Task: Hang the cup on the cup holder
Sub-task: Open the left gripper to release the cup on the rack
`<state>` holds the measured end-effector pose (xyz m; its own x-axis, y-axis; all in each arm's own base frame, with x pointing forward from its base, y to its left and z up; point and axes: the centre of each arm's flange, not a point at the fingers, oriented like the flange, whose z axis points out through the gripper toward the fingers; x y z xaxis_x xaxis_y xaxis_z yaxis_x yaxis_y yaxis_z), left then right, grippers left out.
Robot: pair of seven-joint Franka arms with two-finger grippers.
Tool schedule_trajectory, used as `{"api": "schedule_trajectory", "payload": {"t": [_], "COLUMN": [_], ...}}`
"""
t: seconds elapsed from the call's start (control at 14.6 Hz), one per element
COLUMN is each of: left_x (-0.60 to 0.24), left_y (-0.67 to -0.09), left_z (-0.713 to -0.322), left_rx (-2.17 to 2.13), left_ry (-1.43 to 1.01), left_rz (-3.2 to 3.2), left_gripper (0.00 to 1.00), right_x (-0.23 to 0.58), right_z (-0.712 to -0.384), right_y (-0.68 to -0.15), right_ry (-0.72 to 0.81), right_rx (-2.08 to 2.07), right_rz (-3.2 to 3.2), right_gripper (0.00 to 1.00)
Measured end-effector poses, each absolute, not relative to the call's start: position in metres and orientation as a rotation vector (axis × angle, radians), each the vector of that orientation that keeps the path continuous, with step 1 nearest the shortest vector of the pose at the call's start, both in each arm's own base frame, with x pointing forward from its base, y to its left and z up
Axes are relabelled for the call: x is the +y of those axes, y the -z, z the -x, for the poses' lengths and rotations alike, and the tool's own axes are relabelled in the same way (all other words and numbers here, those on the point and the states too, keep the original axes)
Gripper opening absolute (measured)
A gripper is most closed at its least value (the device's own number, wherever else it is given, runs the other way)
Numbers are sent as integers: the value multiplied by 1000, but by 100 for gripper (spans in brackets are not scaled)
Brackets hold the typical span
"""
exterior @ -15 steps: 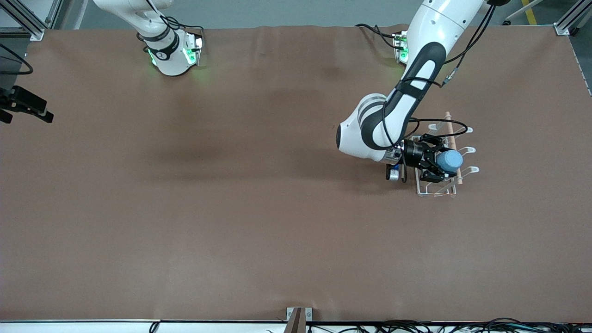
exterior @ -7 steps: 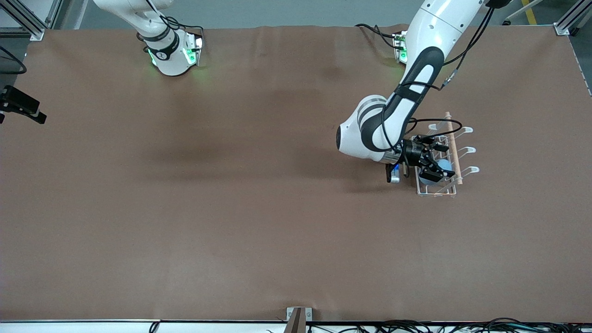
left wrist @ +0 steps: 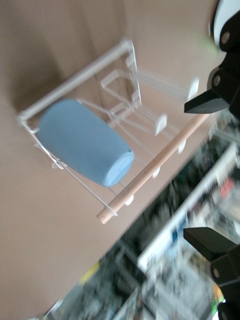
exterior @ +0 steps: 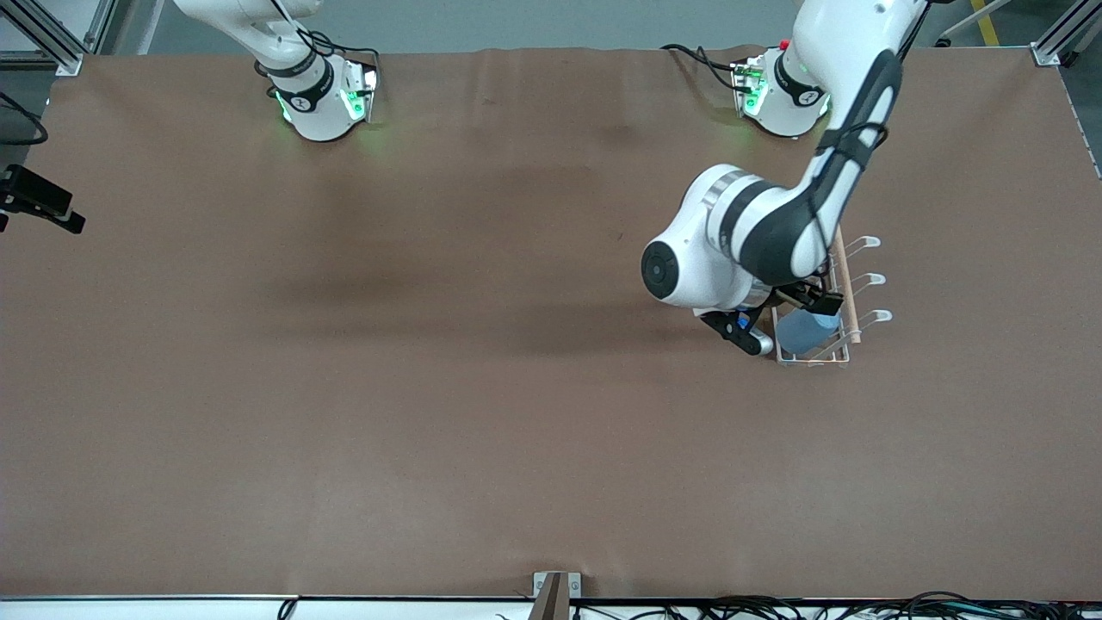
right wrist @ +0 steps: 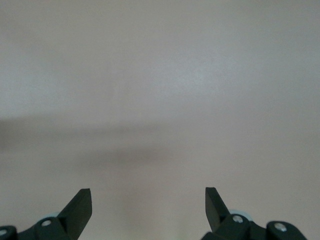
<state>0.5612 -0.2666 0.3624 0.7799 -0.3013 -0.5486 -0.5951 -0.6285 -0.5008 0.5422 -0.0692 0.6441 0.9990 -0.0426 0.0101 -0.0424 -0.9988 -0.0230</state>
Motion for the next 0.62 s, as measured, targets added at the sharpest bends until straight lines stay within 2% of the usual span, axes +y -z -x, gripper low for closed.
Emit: {"api": "schedule_trajectory", "payload": {"t": [0.34, 0.62], "left_x": [-226, -197], "left_y": [-464, -543], "left_z": [-586, -582], "left_rx": [341, 243], "left_ry": [-492, -348], "left_rz": [2717, 2851], "left_gripper": [100, 100], "right_x": [-64, -62], "right_z": [-544, -544], "right_y": [-645, -646], "right_ry": [23, 25], "right_rx": [42, 36], "right_rz": [3162, 3166], "right_gripper": [100, 100]}}
